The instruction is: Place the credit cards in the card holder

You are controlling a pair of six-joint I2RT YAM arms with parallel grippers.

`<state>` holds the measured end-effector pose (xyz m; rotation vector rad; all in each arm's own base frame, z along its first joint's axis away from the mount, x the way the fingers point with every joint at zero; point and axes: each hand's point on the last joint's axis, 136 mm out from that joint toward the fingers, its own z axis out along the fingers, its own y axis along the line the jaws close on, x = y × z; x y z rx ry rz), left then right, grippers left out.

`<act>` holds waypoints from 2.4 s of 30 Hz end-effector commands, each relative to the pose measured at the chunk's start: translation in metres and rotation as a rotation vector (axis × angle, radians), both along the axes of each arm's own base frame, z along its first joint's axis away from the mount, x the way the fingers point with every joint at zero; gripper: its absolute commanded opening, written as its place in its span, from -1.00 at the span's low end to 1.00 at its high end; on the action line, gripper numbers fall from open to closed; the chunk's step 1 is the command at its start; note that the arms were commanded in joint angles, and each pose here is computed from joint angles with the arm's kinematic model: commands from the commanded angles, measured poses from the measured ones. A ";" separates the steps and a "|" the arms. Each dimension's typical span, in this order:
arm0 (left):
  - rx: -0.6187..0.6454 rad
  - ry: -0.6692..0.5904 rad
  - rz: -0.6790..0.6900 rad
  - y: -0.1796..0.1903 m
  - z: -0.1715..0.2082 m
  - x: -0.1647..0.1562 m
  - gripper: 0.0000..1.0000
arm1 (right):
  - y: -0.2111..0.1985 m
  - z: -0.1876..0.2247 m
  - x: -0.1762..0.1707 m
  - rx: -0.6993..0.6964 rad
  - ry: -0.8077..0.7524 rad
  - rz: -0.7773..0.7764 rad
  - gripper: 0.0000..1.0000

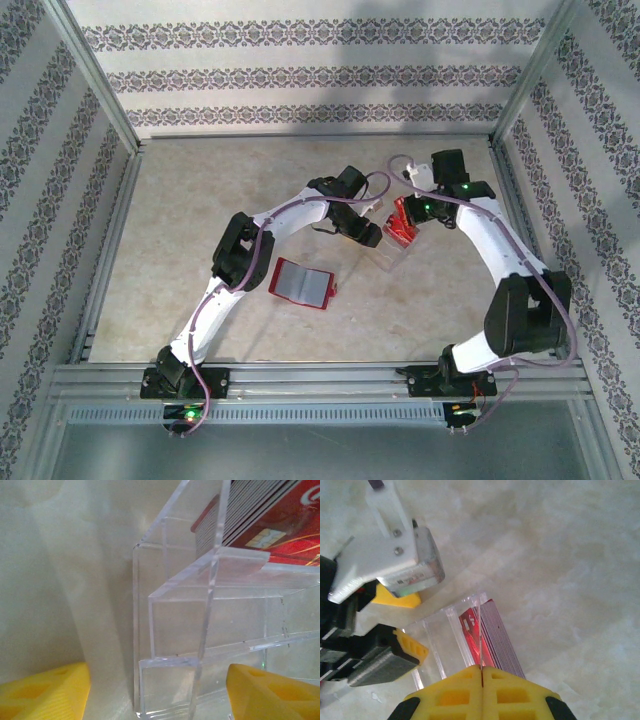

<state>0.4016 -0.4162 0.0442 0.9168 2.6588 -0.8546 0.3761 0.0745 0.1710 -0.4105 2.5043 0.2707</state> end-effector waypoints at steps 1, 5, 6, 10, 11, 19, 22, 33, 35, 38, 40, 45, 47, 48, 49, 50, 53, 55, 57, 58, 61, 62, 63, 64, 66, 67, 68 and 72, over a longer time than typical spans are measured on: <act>-0.007 -0.024 -0.026 0.001 0.041 -0.015 0.49 | 0.002 0.029 -0.005 0.090 -0.055 -0.027 -1.00; -0.057 -0.065 -0.022 0.003 0.081 -0.016 0.56 | 0.005 0.059 -0.012 0.214 -0.094 -0.074 -1.00; -0.064 -0.076 -0.025 0.005 0.089 -0.018 0.57 | 0.006 0.065 -0.014 0.257 -0.098 -0.088 -1.00; -0.122 -0.106 -0.021 0.022 0.133 -0.028 0.60 | 0.011 0.086 -0.023 0.461 -0.067 -0.180 -1.00; -0.134 -0.106 -0.014 0.030 0.141 -0.032 0.61 | 0.014 0.090 -0.024 0.516 -0.050 -0.198 -1.00; -0.293 -0.145 0.060 0.103 0.200 -0.057 0.57 | 0.053 0.098 -0.037 0.948 0.048 -0.213 -1.00; -0.387 -0.161 0.105 0.127 0.212 -0.064 0.56 | 0.072 0.097 -0.043 1.049 0.061 -0.186 -1.00; -0.664 -0.082 0.084 0.136 0.224 -0.093 0.49 | 0.139 0.102 -0.076 1.196 0.099 -0.010 -1.00; -0.698 -0.055 0.090 0.133 0.223 -0.091 0.45 | 0.149 0.102 -0.082 1.192 0.101 0.013 -1.00; -0.743 -0.006 0.101 0.127 0.224 -0.087 0.34 | 0.159 0.104 -0.088 1.210 0.108 0.038 -1.00; -0.743 -0.003 0.099 0.126 0.222 -0.087 0.28 | 0.163 0.106 -0.091 1.218 0.110 0.053 -1.00; -0.790 0.023 0.073 0.121 0.229 -0.092 0.05 | 0.164 0.108 -0.092 1.222 0.107 0.052 -1.00; -0.810 0.029 0.075 0.120 0.230 -0.092 -0.12 | 0.164 0.111 -0.093 1.222 0.097 0.060 -1.00; -0.816 0.031 0.074 0.120 0.229 -0.093 -0.20 | 0.164 0.110 -0.093 1.220 0.096 0.060 -1.00; -0.823 0.032 0.072 0.119 0.229 -0.094 -0.29 | 0.164 0.110 -0.093 1.220 0.097 0.060 -1.00; -0.826 0.037 0.071 0.118 0.229 -0.094 -0.37 | 0.165 0.108 -0.092 1.219 0.102 0.055 -1.00; -0.830 0.044 0.071 0.118 0.231 -0.094 -0.59 | 0.167 0.107 -0.091 1.235 0.108 0.055 -1.00; -0.841 0.047 0.071 0.117 0.233 -0.094 -0.71 | 0.168 0.107 -0.091 1.242 0.106 0.057 -1.00; -0.852 0.049 0.072 0.117 0.232 -0.094 -0.89 | 0.169 0.106 -0.090 1.246 0.106 0.056 -1.00; -0.853 0.053 0.073 0.117 0.232 -0.094 -0.99 | 0.169 0.105 -0.090 1.247 0.109 0.055 -1.00; -0.847 0.057 0.073 0.117 0.232 -0.095 -1.00 | 0.169 0.105 -0.092 1.251 0.110 0.057 -1.00; -0.846 0.054 0.074 0.116 0.231 -0.094 -1.00 | 0.168 0.103 -0.093 1.247 0.108 0.055 -0.91; -0.847 0.054 0.076 0.116 0.229 -0.094 -1.00 | 0.167 0.101 -0.093 1.243 0.106 0.051 -0.82; -0.846 0.052 0.076 0.116 0.228 -0.093 -1.00 | 0.167 0.098 -0.093 1.238 0.109 0.045 -0.74; -0.838 0.058 0.077 0.116 0.227 -0.092 -1.00 | 0.167 0.095 -0.093 1.242 0.116 0.035 -0.69; -0.833 0.063 0.080 0.116 0.227 -0.092 -1.00 | 0.167 0.095 -0.094 1.245 0.117 0.038 -0.67; -0.831 0.068 0.083 0.116 0.226 -0.091 -1.00 | 0.168 0.095 -0.096 1.245 0.117 0.043 -0.67; -0.829 0.070 0.089 0.115 0.221 -0.089 -1.00 | 0.170 0.091 -0.097 1.233 0.123 0.049 -0.72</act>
